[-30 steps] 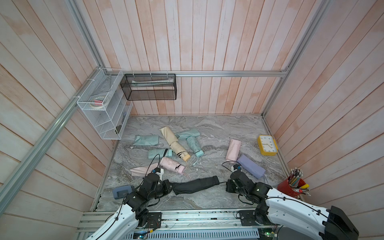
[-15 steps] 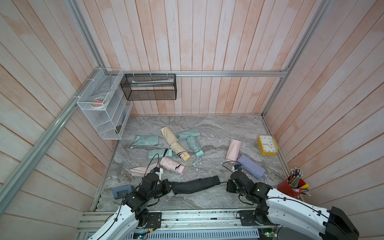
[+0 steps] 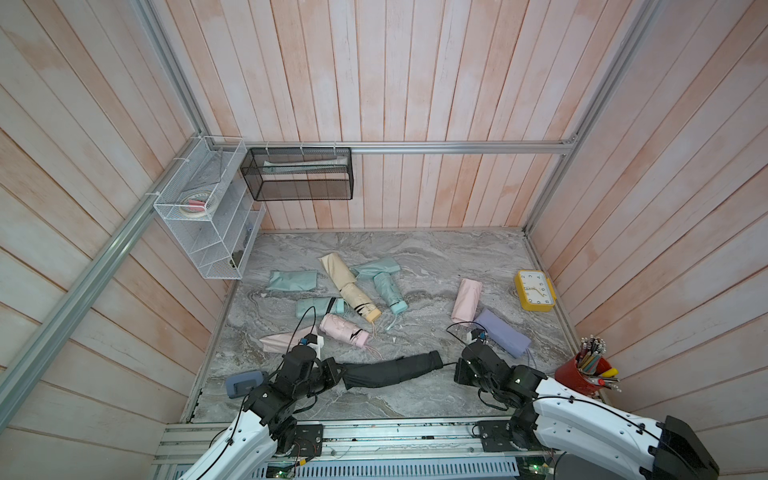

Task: Take umbrellas out of sleeves
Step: Take out the umbrella from the umbrella sleeve.

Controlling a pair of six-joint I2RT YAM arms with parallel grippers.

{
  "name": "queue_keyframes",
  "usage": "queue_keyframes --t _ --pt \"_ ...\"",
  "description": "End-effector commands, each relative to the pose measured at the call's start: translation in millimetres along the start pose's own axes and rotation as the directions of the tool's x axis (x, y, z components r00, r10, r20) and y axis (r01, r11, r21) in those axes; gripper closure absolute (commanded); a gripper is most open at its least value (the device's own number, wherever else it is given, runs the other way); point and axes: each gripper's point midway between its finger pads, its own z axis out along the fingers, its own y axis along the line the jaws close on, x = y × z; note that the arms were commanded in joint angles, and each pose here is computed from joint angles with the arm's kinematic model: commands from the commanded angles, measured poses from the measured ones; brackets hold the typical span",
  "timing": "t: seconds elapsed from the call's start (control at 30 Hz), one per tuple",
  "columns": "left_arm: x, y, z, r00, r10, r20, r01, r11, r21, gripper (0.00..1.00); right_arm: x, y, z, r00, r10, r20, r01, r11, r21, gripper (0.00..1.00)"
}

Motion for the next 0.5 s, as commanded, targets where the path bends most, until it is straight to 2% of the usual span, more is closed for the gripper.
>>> queue_keyframes --t 0.0,0.47 --pt "-10.0 -9.8 -6.9 0.999 0.024 0.035 -0.025 1.000 0.013 1.00 -2.9 -12.9 -2.2 0.999 0.022 0.024 -0.024 0.998 0.055 1.00" --pt "-10.7 -9.3 -8.0 0.999 0.017 0.046 -0.018 1.000 0.018 1.00 -9.7 -21.1 -10.0 0.995 0.069 0.076 -0.074 0.995 0.071 1.00"
